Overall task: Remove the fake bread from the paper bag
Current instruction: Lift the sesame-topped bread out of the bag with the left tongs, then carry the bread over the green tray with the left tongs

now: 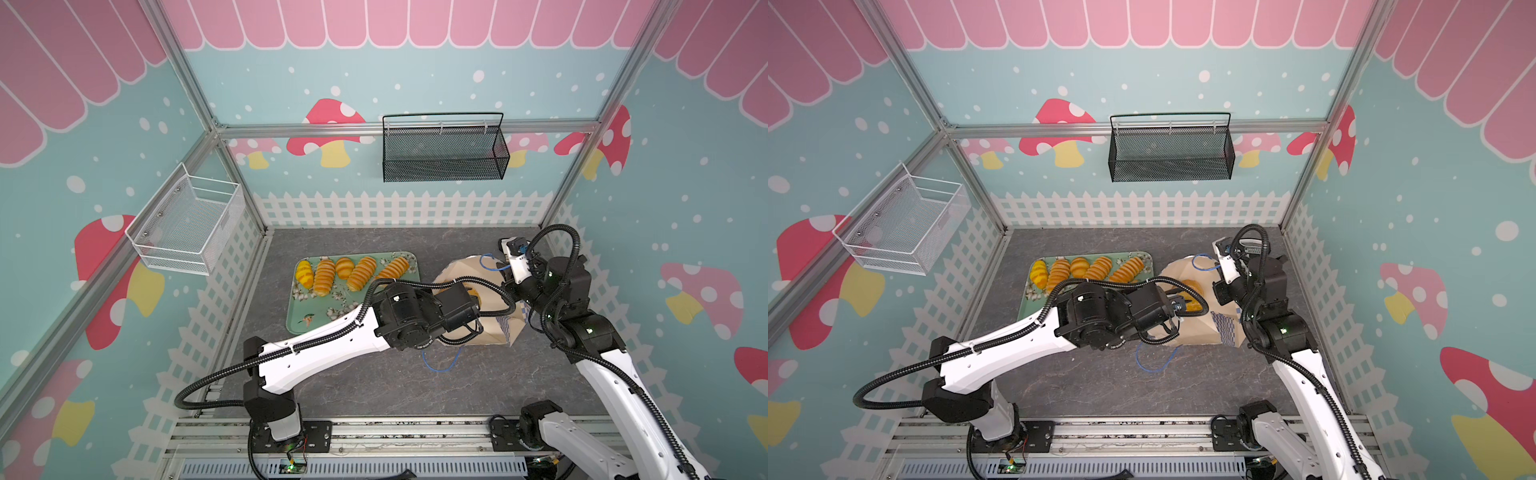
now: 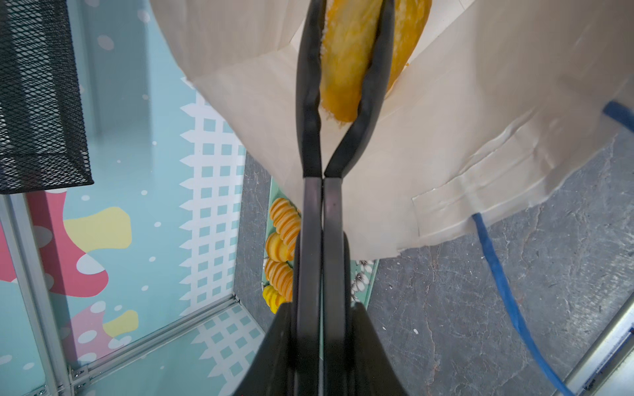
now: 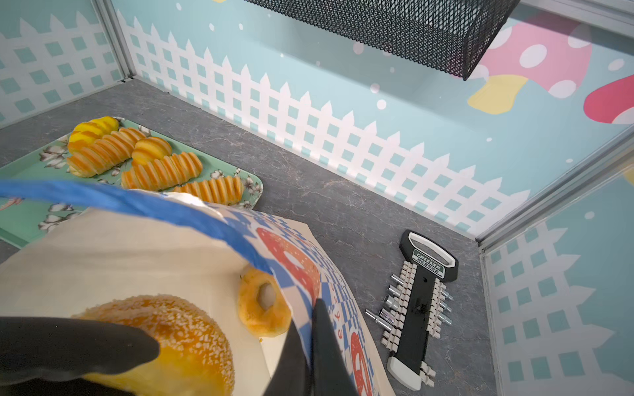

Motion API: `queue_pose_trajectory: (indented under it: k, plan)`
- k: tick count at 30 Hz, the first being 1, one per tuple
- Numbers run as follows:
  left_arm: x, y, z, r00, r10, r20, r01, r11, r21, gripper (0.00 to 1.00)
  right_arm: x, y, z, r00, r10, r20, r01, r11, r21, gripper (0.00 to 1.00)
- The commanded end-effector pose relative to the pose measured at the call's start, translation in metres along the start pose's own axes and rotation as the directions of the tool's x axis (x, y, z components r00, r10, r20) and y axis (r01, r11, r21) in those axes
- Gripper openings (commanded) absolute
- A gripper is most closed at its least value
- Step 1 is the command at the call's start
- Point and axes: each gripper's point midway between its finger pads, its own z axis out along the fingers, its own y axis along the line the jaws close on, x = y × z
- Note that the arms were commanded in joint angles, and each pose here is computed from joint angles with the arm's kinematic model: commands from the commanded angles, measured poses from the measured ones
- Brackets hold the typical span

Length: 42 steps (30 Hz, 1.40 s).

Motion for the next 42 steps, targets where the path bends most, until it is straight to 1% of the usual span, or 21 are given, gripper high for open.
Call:
queue_pose_trajectory:
  k: [1, 6, 12, 18, 23, 28, 34, 38, 42]
  plan:
    - [0.0, 0.028, -0.03, 0.994, -0.065, 0.086, 0.071, 0.996, -0.058, 0.0, -0.013, -0.006, -0.004, 1.0, 0.011, 0.018, -0.012, 1.0, 0.027, 0.0]
    - [0.007, 0.04, -0.042, 0.991, -0.087, 0.105, 0.096, 0.992, -0.087, 0.0, -0.013, -0.007, 0.001, 1.0, 0.018, 0.008, -0.018, 1.0, 0.025, 0.0]
    - [0.022, 0.057, -0.052, 0.979, -0.154, 0.132, 0.167, 0.982, -0.091, 0.0, -0.011, -0.007, 0.008, 0.999, 0.036, -0.011, -0.036, 0.999, 0.026, 0.0]
    - [0.039, 0.072, -0.063, 0.951, -0.246, 0.189, 0.262, 0.963, -0.064, 0.0, -0.007, -0.01, 0.018, 0.998, 0.053, -0.041, -0.051, 0.998, 0.034, 0.0]
    - [0.062, 0.084, -0.059, 0.92, -0.338, 0.198, 0.352, 0.935, -0.04, 0.0, -0.003, -0.01, 0.025, 0.996, 0.064, -0.064, -0.061, 0.997, 0.039, 0.0]
    - [0.087, 0.09, -0.04, 0.876, -0.447, 0.179, 0.452, 0.892, 0.017, 0.0, -0.002, -0.011, 0.029, 0.995, 0.065, -0.072, -0.062, 0.997, 0.04, 0.0]
    - [0.119, 0.089, 0.002, 0.812, -0.575, 0.105, 0.568, 0.818, 0.09, 0.0, -0.003, -0.011, 0.031, 0.995, 0.064, -0.07, -0.061, 0.997, 0.04, 0.0]
    - [0.149, 0.088, 0.04, 0.755, -0.655, 0.033, 0.649, 0.754, 0.098, 0.0, -0.003, -0.011, 0.031, 0.996, 0.06, -0.069, -0.058, 0.998, 0.037, 0.0]
    - [0.182, 0.084, 0.08, 0.701, -0.711, -0.053, 0.713, 0.698, 0.065, 0.0, -0.004, -0.011, 0.03, 0.996, 0.056, -0.064, -0.054, 0.998, 0.037, 0.0]
